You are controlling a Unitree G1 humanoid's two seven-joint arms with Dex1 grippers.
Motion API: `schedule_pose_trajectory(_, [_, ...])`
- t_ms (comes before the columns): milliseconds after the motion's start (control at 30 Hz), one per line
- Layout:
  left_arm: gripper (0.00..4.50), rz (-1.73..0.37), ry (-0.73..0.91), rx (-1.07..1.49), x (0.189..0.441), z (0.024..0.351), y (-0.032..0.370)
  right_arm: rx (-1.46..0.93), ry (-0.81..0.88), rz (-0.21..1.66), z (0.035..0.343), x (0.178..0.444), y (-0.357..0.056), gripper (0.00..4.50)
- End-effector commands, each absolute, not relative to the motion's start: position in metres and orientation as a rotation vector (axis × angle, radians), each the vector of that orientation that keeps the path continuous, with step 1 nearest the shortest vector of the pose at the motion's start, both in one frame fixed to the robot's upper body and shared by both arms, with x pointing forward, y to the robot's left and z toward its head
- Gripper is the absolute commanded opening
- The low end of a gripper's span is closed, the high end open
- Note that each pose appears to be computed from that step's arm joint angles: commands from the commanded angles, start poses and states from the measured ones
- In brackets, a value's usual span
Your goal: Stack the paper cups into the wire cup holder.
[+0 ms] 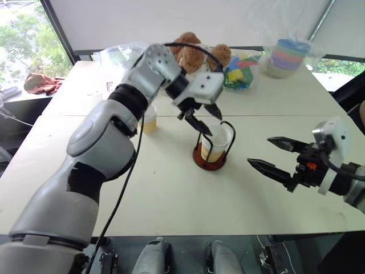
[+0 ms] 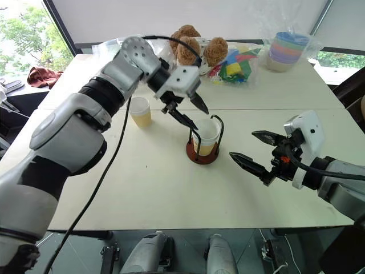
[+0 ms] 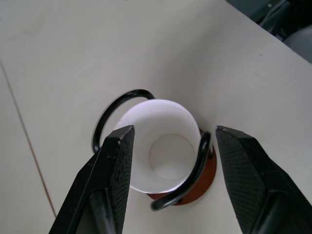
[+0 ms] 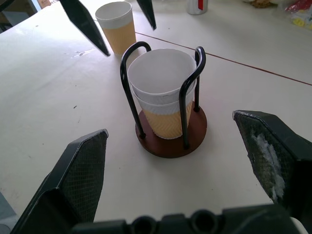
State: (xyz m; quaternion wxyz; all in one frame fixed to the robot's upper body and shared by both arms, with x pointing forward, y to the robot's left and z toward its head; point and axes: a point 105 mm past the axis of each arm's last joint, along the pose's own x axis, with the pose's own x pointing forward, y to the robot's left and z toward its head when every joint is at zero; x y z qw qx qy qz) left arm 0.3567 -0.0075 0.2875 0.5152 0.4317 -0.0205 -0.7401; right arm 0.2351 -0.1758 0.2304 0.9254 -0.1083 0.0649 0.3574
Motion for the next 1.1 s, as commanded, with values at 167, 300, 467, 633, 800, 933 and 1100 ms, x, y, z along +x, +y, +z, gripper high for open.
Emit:
schedule_pose_trajectory(167, [2.77, -1.366, -0.080, 1.131, 0.395, 0.316, 0.070, -0.223, -0.055, 1.043, 0.266, 0.226, -0.110, 4.50])
schedule_pose_trajectory(300, [2.77, -1.227, 0.029, 1.002, 0.407, 0.299, 0.124, -0.265, -0.041, 1.119, 0.264, 0.229, -0.093, 4.50])
schedule_pose_trajectory(467, [2.77, -1.103, 0.108, 0.927, 0.415, 0.273, 0.163, -0.281, 0.011, 1.122, 0.254, 0.234, -0.098, 4.50])
schedule_pose_trajectory(633, [2.77, -1.087, 0.134, 0.872, 0.417, 0.263, 0.169, -0.277, 0.021, 1.121, 0.252, 0.238, -0.102, 4.50])
schedule_pose_trajectory(800, [2.77, -1.128, 0.193, 0.876, 0.413, 0.254, 0.170, -0.273, 0.033, 1.104, 0.248, 0.238, -0.106, 4.50])
schedule_pose_trajectory(933, [2.77, -1.147, 0.230, 0.907, 0.412, 0.246, 0.169, -0.275, 0.044, 1.088, 0.245, 0.234, -0.109, 4.50])
schedule_pose_trajectory(1100, [2.77, -1.124, 0.274, 0.984, 0.416, 0.231, 0.170, -0.275, 0.050, 1.052, 0.243, 0.234, -0.114, 4.50])
